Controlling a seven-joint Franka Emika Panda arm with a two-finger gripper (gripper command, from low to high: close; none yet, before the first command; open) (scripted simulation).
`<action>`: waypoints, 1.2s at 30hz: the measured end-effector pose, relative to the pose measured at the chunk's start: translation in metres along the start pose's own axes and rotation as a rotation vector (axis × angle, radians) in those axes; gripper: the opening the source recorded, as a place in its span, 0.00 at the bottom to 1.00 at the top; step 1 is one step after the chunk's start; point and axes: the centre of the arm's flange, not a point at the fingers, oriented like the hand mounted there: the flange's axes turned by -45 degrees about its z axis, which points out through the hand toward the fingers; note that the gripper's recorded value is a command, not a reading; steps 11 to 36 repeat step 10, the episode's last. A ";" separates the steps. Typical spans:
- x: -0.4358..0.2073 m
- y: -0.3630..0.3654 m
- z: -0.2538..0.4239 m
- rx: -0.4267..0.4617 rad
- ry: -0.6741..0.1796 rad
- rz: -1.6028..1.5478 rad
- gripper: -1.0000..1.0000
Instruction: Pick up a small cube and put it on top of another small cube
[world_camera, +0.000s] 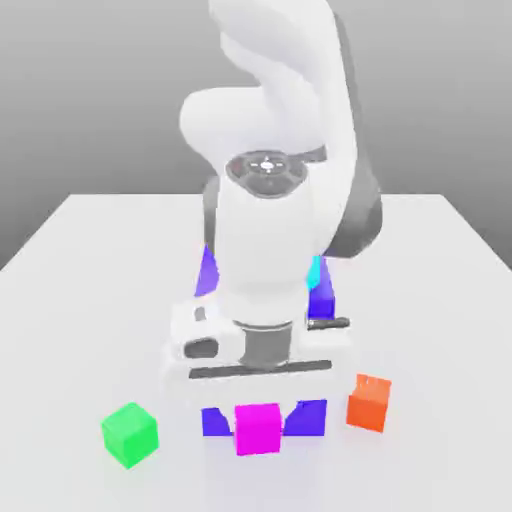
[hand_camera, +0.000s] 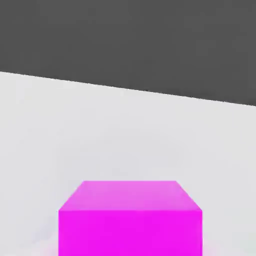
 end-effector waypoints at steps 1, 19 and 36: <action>-0.013 0.039 -0.002 0.006 0.004 0.104 0.00; -0.038 0.089 0.050 0.019 0.014 0.260 1.00; -0.038 0.089 0.050 0.019 0.014 0.260 1.00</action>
